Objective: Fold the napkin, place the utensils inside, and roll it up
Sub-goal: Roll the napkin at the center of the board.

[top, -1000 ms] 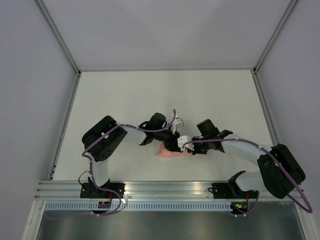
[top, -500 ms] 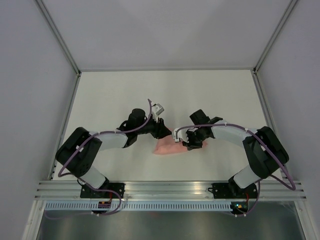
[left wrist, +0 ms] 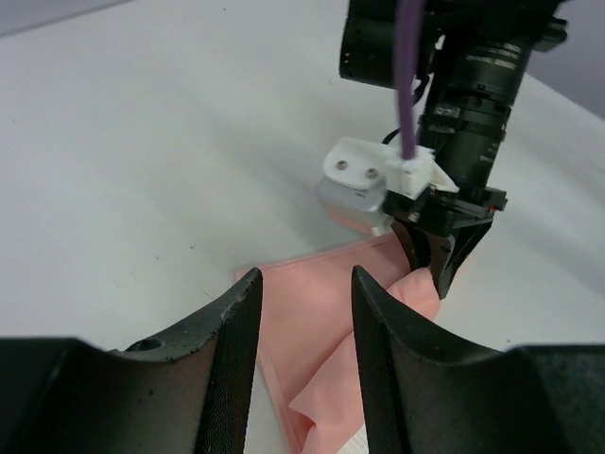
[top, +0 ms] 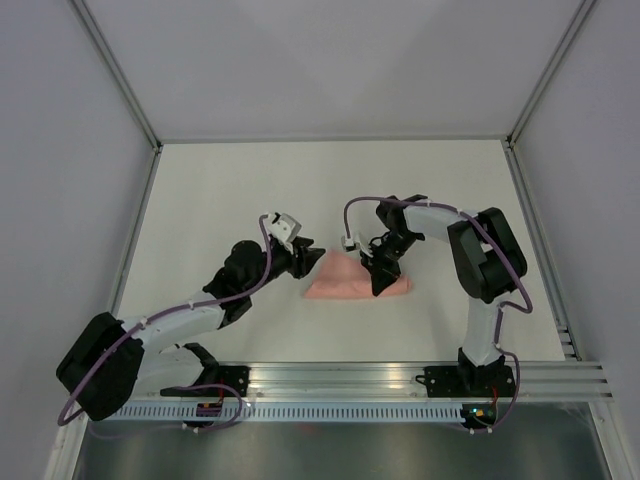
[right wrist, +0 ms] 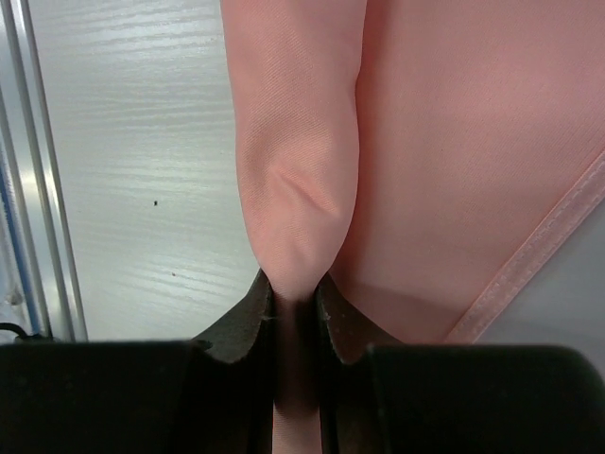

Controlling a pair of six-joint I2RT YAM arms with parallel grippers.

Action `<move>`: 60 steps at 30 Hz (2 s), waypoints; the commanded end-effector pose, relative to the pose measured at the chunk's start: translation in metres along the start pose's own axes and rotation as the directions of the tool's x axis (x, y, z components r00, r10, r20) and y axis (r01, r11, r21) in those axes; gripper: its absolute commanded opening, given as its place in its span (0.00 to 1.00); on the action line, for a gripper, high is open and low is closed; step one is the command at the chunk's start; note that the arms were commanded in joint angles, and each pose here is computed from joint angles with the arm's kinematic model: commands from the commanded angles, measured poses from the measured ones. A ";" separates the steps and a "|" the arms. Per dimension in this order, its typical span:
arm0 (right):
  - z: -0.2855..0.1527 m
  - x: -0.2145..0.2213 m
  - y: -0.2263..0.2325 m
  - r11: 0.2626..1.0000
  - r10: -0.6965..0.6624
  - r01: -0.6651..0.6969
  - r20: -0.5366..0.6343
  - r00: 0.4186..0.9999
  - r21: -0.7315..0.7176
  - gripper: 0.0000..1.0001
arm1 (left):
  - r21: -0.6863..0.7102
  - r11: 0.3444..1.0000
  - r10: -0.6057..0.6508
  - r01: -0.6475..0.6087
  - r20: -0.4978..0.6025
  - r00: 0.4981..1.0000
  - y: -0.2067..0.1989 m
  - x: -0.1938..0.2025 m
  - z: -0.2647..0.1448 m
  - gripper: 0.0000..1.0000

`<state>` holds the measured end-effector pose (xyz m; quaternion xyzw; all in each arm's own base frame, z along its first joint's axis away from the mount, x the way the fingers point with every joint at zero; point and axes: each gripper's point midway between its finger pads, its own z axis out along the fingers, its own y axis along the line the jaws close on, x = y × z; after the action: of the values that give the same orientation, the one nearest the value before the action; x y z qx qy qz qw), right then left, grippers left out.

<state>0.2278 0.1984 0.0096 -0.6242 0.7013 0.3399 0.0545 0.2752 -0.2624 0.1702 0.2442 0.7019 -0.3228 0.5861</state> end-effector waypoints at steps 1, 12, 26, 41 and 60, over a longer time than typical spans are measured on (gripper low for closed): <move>0.023 0.059 0.001 0.990 0.085 -0.105 -0.205 0.975 -0.091 0.01 | -0.026 0.980 0.200 -0.199 0.000 0.980 -0.003 -0.003 -0.002 0.48; 0.030 0.062 -0.014 0.973 0.170 -0.198 -0.214 0.962 -0.120 0.01 | 0.197 0.824 0.563 -0.531 -0.174 0.808 -0.064 0.079 0.018 0.54; 0.029 0.061 -0.023 0.960 0.221 -0.251 -0.213 0.952 -0.126 0.00 | 0.402 0.658 0.729 -0.637 -0.129 0.672 -0.111 0.125 0.045 0.66; 0.026 0.058 -0.030 0.956 0.250 -0.272 -0.177 0.952 -0.108 0.02 | 0.534 0.630 0.753 -0.563 -0.243 0.612 -0.114 0.180 0.041 0.30; -0.093 -0.017 -0.047 0.941 0.197 -0.263 0.284 0.938 0.215 0.52 | 0.620 0.754 0.556 -0.216 -0.428 0.712 -0.127 0.208 0.022 0.02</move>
<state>0.2690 0.1624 0.0388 -0.4760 0.7991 0.3602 0.0716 0.1977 -0.3931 0.0309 0.6276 0.6092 -0.2272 0.4282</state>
